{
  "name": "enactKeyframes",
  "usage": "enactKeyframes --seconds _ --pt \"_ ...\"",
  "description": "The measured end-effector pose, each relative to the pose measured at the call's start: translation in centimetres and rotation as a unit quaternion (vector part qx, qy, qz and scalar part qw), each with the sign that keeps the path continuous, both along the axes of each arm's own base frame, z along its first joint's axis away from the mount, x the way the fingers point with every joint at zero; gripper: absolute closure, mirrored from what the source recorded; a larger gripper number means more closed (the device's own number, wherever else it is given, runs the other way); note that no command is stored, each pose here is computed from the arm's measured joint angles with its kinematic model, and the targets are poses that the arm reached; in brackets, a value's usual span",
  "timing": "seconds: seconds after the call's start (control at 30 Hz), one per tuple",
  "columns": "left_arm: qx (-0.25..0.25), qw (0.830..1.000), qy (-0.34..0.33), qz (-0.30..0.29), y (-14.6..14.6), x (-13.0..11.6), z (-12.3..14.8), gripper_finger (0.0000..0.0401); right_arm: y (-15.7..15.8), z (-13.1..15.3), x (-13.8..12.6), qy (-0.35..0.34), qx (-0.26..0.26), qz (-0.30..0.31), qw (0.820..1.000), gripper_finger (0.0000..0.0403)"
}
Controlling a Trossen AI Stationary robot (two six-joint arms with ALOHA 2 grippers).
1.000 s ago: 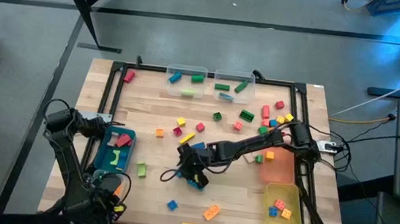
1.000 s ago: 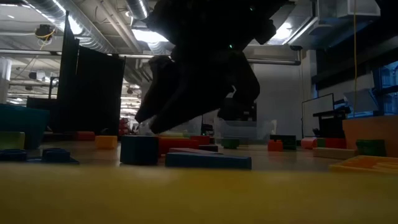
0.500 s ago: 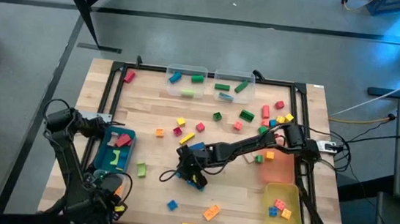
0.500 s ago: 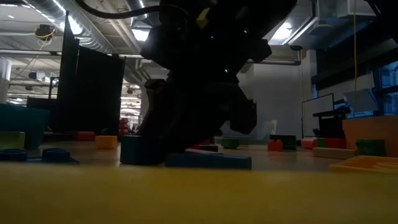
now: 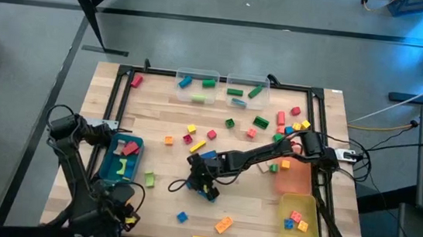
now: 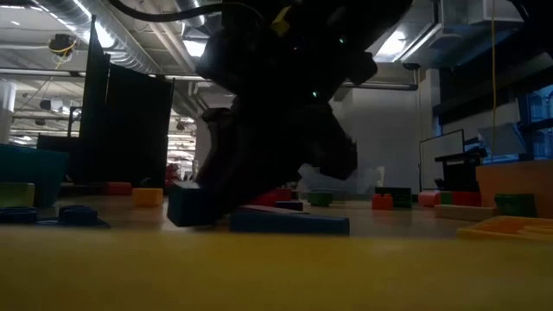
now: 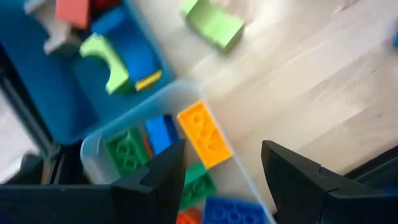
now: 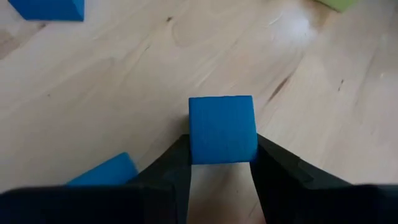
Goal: Sort blocks by size
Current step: Put the blue block into the orange bin
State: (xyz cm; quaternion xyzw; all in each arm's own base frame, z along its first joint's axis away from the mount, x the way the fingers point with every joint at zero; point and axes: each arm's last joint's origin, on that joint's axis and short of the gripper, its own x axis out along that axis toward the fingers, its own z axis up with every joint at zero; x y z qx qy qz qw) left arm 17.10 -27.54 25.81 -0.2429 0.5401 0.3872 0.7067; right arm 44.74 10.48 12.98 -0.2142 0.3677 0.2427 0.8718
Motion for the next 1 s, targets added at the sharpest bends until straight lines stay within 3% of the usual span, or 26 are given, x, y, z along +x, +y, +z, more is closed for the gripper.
enactKeyframes --seconds 0.2,0.4,0.73,1.0 --pt "0.061 0.995 -0.043 -0.063 1.2 1.7 0.2 0.0208 0.0 2.0 -0.3 0.096 0.001 -0.032 0.995 0.0257" --pt "0.137 0.979 -0.054 -0.141 3.3 4.5 0.4 0.0208 -0.3 5.2 -1.5 0.226 -0.020 -0.063 0.972 0.0265" --pt "0.189 0.934 0.067 -0.294 7.5 8.5 0.4 0.0208 -1.3 8.2 -5.2 0.402 -0.067 -0.170 0.897 0.0264" --pt "0.193 0.915 0.124 -0.332 9.9 10.0 -0.1 0.0208 -0.2 10.5 -8.0 0.430 -0.139 -0.214 0.866 0.0261"
